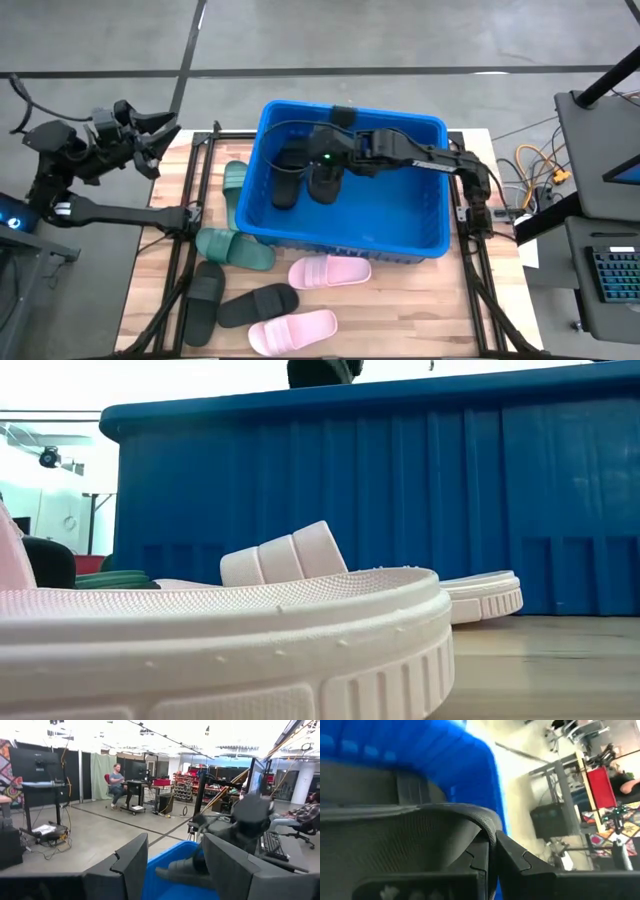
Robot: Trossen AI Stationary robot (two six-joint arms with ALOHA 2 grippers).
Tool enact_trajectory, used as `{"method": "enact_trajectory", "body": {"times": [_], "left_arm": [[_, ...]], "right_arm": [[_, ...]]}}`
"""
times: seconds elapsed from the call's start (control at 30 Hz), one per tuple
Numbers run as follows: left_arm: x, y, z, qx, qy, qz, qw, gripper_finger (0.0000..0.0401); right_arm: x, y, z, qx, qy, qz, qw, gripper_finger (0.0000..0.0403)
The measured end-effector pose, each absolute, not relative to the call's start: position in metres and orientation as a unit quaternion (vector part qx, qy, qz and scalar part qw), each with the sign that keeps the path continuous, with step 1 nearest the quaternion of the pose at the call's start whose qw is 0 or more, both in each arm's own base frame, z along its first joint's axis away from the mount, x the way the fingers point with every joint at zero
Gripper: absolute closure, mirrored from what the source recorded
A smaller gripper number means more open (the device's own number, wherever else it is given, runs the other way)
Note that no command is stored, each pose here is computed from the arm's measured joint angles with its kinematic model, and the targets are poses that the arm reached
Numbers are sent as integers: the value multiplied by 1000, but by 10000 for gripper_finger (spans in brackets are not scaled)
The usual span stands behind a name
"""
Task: Pick and place slides into bin
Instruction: Put the right black slide into the blue bin
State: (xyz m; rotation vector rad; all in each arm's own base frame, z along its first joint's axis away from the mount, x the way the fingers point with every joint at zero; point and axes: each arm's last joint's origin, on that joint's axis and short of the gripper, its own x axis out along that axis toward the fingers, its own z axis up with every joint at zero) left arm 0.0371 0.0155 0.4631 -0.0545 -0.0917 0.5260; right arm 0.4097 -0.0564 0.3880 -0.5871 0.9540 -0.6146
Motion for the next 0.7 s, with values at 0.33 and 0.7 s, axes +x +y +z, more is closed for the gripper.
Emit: {"method": "enact_trajectory", "body": {"times": [0.33, 0.7], "left_arm": [[13, 14, 463, -33, -77, 264, 961, 225], [-10, 12, 462, -42, -109, 266, 957, 225]], "right_arm": [[445, -73, 320, -291, 505, -247, 774, 392], [469, -90, 258, -323, 571, -212, 725, 392]]}}
